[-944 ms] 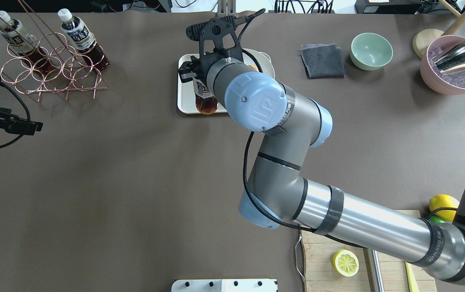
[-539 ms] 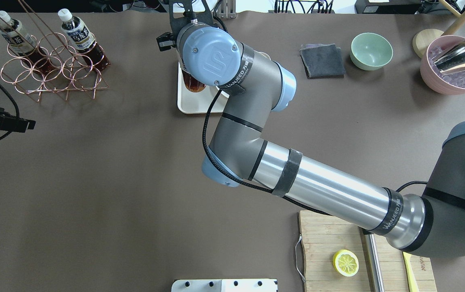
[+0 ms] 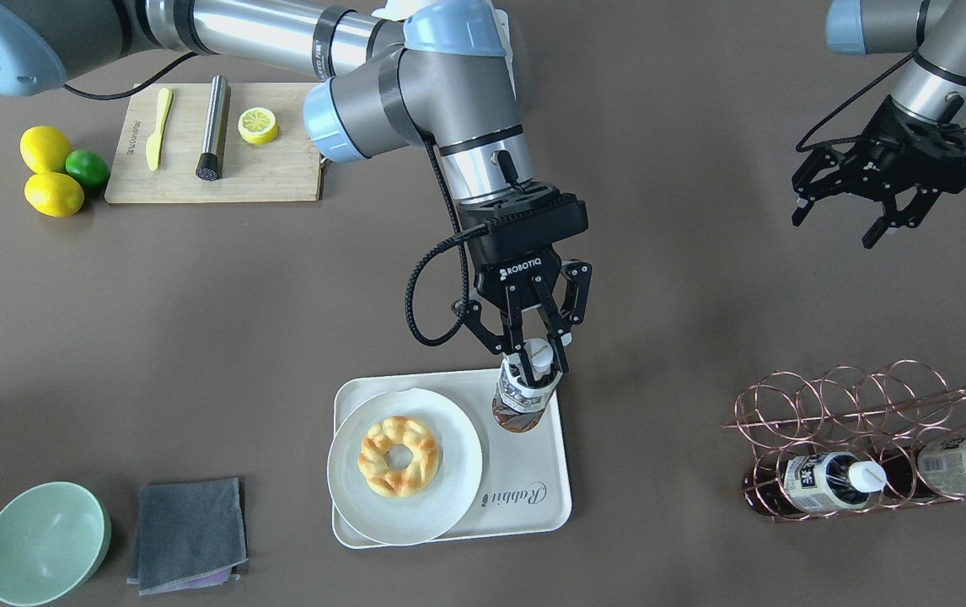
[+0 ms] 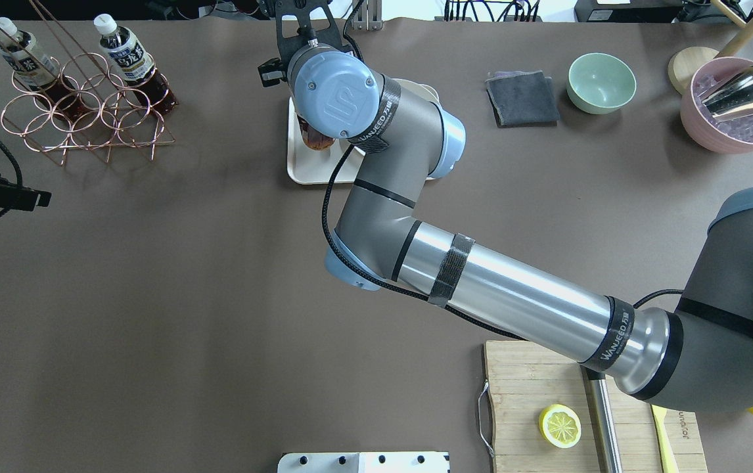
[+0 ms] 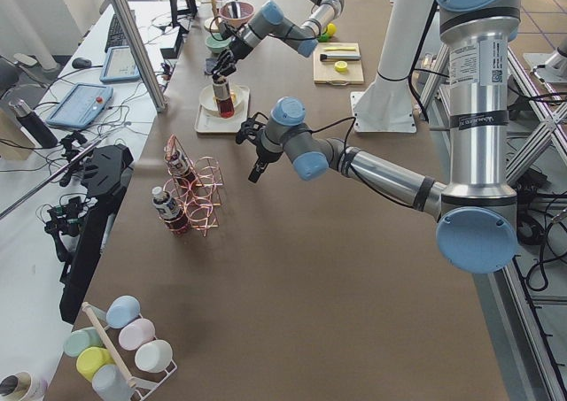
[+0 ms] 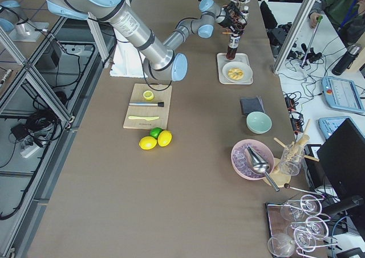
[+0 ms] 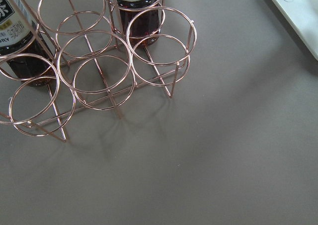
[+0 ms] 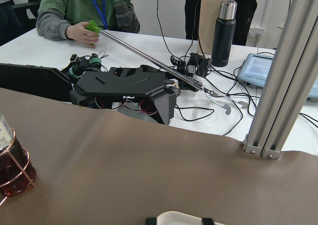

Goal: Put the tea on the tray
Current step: 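Lower the tea bottle onto the tray beside the plate and open the right gripper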

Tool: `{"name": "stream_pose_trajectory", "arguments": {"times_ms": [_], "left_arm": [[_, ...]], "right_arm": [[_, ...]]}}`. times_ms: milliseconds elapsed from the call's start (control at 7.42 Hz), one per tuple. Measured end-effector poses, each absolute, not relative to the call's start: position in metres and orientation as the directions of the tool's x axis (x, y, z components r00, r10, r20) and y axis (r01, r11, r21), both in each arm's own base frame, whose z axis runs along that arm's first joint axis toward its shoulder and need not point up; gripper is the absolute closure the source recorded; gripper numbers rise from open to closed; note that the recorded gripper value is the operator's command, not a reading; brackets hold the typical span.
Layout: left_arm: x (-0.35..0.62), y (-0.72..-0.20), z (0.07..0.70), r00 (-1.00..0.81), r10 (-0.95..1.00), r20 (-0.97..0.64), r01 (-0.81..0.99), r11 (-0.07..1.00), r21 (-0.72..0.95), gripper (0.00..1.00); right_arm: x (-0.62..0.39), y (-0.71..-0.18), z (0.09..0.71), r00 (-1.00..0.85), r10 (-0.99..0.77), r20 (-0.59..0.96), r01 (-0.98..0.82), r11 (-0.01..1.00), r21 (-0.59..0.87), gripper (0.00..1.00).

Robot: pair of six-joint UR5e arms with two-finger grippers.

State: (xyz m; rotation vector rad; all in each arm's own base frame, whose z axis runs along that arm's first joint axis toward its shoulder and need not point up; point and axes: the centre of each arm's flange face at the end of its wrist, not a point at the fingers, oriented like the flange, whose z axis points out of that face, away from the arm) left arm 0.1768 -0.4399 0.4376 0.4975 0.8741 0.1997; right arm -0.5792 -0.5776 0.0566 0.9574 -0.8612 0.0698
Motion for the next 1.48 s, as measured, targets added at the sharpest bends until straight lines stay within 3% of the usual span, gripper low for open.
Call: {"name": "stream_pose_trajectory", "arguments": {"times_ms": [270,404,539,674,1213,1483], "left_arm": [[0.177,-0.441,0.437,0.631,0.366,-0.684,0.033,0.868,0.496,0.00],[0.177,-0.441,0.436,0.631,0.367,-0.684,0.034,0.867,0.497,0.00],[0.178,-0.442,0.435,0.630,0.368,-0.684,0.034,0.867,0.498,0.00],[0.178,-0.442,0.435,0.630,0.368,-0.684,0.034,0.866,0.498,0.00],[0.174,-0.445,0.434,0.632,0.359,-0.687,0.039,0.870,0.491,0.00],[0.118,-0.459,0.453,0.623,0.332,-0.708,0.041,0.891,0.453,0.00]], "right_arm": [[-0.587,-0.579,0.067,0.672,-0.306,0.675,-0.416,0.597,0.686,1.00],[-0.589,-0.580,0.070,0.674,-0.304,0.674,-0.416,0.597,0.686,0.92],[-0.589,-0.580,0.072,0.676,-0.304,0.671,-0.414,0.597,0.687,0.24],[-0.590,-0.580,0.073,0.677,-0.305,0.669,-0.412,0.596,0.689,0.00],[-0.583,-0.576,0.069,0.645,-0.286,0.709,-0.453,0.605,0.655,0.00],[-0.547,-0.581,0.103,0.612,-0.291,0.735,-0.437,0.650,0.621,0.00]]}}
